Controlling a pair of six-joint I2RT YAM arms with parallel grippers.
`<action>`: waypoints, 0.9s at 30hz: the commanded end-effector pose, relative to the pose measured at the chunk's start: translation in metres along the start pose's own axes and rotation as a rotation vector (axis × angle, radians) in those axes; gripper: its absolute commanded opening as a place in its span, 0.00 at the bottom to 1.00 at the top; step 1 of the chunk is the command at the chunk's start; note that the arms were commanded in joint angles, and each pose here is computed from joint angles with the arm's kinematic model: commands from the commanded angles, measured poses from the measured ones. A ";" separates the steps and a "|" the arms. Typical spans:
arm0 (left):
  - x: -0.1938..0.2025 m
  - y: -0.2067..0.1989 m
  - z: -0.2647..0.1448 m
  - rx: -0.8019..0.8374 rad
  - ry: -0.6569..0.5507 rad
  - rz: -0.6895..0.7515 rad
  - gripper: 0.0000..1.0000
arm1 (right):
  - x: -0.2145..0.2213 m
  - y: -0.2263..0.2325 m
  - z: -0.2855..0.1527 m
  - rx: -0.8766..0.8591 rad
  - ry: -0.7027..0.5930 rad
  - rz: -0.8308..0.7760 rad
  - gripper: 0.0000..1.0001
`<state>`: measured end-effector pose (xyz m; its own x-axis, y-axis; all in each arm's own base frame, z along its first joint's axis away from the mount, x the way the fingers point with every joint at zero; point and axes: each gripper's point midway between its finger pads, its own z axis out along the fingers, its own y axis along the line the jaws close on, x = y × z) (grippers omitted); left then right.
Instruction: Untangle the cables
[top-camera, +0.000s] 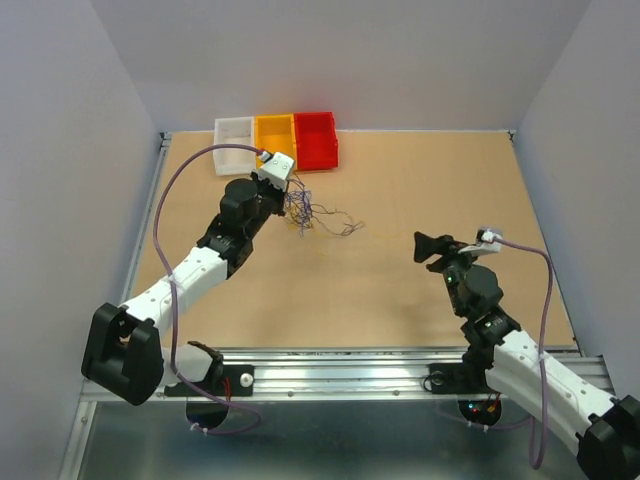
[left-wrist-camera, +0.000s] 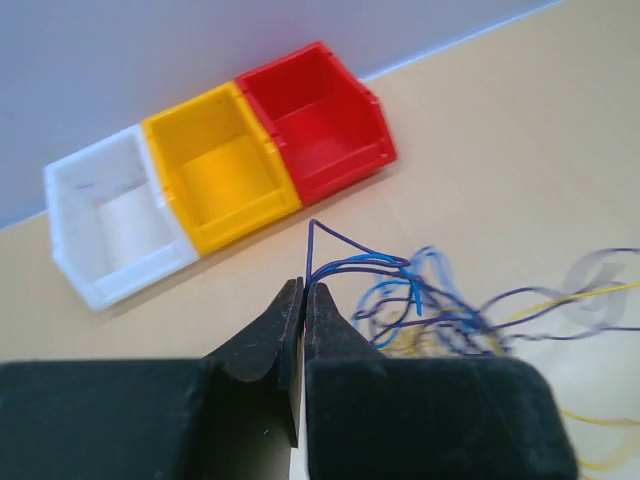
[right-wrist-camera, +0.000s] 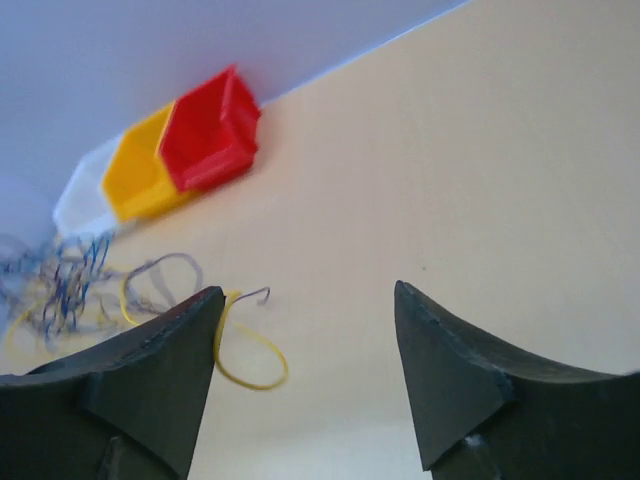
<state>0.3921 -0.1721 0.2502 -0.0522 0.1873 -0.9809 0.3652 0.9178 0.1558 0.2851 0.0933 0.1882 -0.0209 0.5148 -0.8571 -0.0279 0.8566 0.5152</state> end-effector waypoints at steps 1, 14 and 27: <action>-0.028 -0.078 -0.026 0.443 -0.119 0.083 0.08 | 0.018 0.073 -0.025 -0.486 0.077 -0.123 0.80; -0.019 -0.160 -0.074 0.806 -0.138 0.174 0.10 | 0.068 0.134 -0.041 -0.905 0.245 -0.181 0.79; -0.030 -0.185 -0.113 0.995 -0.194 0.179 0.15 | 0.098 0.180 -0.029 -1.032 0.270 -0.104 0.75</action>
<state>0.2457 -0.3055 0.2433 0.1252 0.2142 -0.9687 0.9510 0.2522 0.1786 0.2427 0.2747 0.1464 -0.3211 0.2107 -0.9233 -0.8036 0.4552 0.3833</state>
